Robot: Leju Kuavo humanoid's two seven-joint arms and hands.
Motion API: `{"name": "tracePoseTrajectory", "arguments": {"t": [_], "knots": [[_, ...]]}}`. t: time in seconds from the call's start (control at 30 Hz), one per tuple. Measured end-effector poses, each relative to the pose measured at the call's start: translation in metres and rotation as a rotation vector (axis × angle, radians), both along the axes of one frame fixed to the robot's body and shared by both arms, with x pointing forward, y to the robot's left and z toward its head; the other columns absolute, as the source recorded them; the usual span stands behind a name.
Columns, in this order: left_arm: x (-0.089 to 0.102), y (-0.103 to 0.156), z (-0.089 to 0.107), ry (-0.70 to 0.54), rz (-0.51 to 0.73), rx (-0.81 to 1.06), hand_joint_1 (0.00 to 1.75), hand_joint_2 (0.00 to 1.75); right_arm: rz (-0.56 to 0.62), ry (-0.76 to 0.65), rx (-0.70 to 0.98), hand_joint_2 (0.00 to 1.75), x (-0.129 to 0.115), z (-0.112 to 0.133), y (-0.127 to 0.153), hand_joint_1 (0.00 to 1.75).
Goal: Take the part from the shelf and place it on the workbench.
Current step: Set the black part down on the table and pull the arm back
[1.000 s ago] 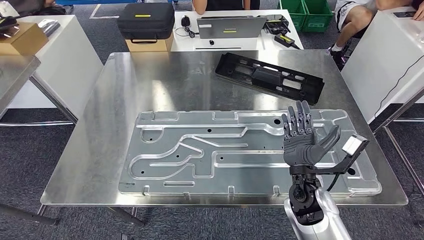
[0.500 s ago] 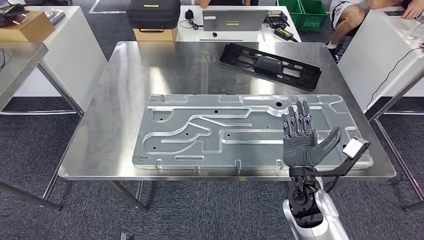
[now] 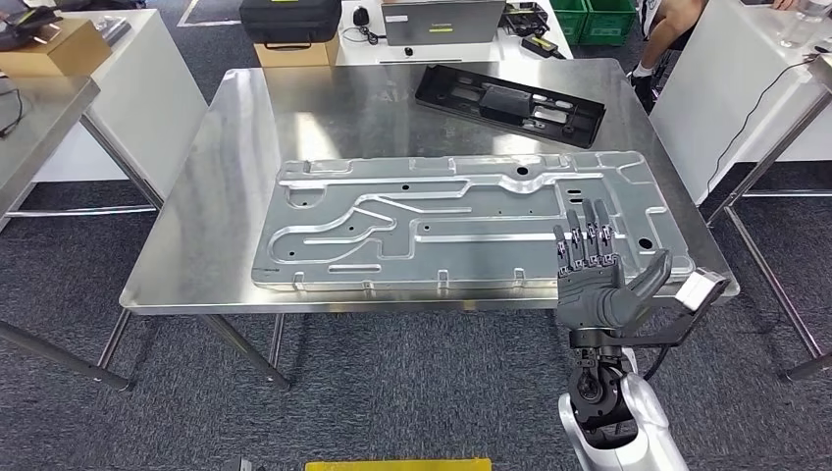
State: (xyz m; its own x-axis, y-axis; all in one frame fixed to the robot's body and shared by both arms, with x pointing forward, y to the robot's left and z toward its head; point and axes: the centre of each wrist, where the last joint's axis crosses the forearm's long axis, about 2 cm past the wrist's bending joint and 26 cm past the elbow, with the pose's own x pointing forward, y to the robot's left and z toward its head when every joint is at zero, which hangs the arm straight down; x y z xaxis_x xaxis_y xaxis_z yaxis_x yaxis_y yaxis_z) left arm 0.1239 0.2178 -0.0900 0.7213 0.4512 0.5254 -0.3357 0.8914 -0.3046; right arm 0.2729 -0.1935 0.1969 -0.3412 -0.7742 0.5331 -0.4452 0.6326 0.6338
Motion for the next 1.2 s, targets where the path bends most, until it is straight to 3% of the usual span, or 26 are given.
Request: {"name": "tracePoseTrajectory", "arguments": {"t": [1.2], "knots": [[-0.004, -0.001, -0.001, 0.007, -0.01, 0.016, 0.0, 0.0, -0.016, -0.007, -0.066, 0.0, -0.001, 0.003, 0.001, 0.0]]}}
